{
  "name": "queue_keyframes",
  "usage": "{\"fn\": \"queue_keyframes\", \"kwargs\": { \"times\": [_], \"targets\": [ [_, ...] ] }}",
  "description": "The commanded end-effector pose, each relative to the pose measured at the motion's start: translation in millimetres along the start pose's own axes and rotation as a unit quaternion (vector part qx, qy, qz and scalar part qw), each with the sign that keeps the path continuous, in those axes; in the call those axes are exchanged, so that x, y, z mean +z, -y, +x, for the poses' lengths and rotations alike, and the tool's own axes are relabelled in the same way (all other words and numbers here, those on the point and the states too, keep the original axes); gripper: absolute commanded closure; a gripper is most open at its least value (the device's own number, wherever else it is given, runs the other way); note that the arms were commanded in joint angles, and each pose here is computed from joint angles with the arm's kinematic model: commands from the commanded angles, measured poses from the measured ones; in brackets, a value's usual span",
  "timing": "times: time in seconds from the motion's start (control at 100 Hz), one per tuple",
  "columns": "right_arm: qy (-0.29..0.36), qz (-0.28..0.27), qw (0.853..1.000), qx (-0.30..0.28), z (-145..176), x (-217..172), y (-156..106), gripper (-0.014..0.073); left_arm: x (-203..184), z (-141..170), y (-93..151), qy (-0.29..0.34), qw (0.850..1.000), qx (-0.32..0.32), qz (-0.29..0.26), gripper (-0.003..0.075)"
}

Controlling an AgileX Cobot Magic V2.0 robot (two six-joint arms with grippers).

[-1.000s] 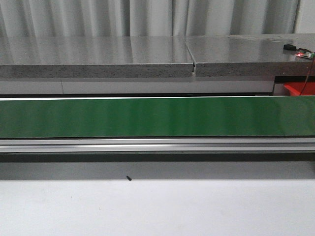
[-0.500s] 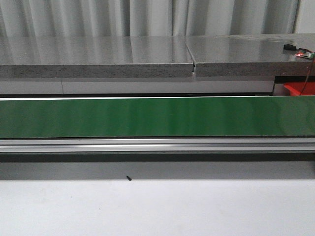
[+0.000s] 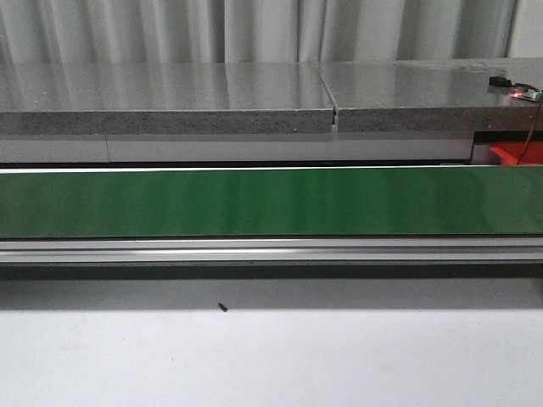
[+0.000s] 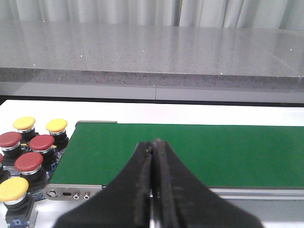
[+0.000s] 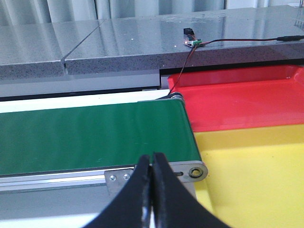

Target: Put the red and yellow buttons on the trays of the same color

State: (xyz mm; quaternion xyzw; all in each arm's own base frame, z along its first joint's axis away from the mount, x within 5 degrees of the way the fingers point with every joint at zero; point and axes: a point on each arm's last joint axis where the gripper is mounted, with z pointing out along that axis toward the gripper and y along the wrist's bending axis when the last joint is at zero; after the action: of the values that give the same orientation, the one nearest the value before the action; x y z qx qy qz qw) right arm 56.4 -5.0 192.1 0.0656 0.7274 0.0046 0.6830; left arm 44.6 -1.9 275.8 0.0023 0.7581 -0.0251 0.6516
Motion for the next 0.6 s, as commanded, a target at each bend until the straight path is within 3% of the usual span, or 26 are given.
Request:
{"fn": "queue_keyframes", "kwargs": {
  "times": [0.0, 0.35, 0.46, 0.59],
  "targets": [
    [0.06, -0.005, 0.998, -0.003, -13, -3, -1, 0.0661, 4, -28, 1, 0.014, 1.0, -0.001, 0.0, 0.0739],
    [0.06, -0.005, 0.998, -0.003, -13, -3, -1, 0.0661, 54, -64, 2, -0.084, 0.996, -0.001, -0.004, 0.0716],
    [0.06, -0.005, 0.998, -0.003, -13, -3, -1, 0.0661, 66, -68, 2, -0.097, 0.995, -0.001, -0.004, 0.0591],
    [0.06, -0.005, 0.998, -0.003, -13, -3, -1, 0.0661, 74, -73, 2, -0.082, 0.997, -0.001, -0.004, 0.0328]
  ]
}}
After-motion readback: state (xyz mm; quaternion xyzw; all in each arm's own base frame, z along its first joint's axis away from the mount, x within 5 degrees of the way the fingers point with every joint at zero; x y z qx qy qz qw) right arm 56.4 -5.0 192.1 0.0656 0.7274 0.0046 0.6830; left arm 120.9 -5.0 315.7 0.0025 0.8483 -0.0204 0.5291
